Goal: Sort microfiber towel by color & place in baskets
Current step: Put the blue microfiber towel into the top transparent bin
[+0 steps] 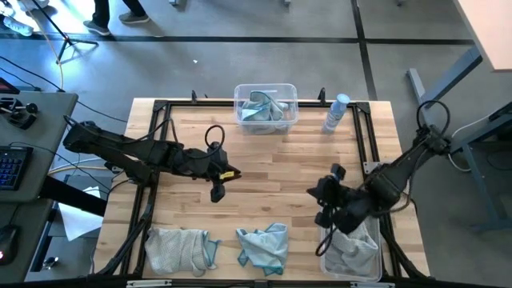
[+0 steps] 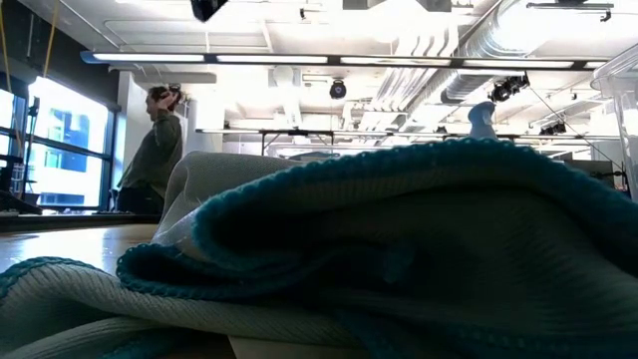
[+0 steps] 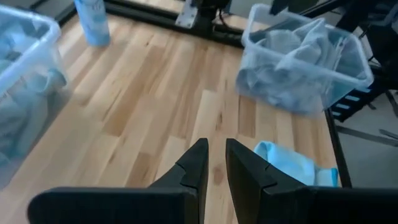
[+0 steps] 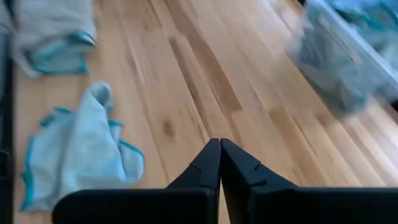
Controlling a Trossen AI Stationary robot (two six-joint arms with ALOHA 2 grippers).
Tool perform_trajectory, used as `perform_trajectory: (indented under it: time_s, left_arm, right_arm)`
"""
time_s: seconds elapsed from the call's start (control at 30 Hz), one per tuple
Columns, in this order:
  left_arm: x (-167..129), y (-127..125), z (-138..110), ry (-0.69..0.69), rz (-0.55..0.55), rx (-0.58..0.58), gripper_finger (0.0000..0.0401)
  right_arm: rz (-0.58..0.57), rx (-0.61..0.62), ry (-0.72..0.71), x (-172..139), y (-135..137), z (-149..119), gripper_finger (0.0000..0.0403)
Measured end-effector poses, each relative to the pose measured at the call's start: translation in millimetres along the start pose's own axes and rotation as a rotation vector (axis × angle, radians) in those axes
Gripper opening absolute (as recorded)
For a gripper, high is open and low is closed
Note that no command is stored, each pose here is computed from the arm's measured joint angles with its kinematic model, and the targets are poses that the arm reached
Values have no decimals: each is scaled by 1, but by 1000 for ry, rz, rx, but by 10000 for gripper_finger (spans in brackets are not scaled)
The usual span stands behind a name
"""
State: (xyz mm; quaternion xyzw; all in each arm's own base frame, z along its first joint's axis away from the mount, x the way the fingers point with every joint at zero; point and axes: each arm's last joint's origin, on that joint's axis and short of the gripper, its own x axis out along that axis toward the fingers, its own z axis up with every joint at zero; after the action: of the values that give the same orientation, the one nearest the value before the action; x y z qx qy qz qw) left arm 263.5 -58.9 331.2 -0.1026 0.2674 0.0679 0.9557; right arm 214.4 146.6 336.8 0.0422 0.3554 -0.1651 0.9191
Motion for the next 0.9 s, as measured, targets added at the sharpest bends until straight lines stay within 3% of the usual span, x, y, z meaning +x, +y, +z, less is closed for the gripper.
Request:
perform_trajectory:
  time_s: [0.3, 0.6, 0.9]
  left_arm:
    - [-22, -23, 2, 20, 24, -23, 42]
    - [-34, -48, -18, 90, 32, -269, 19]
    - [-14, -78, -41, 187, 102, -486, 0]
  right_arm:
    - [118, 65, -153, 2, -46, -7, 2]
    - [172, 69, -191, 6, -79, -18, 1]
    - [217, -42, -171, 8, -89, -16, 0]
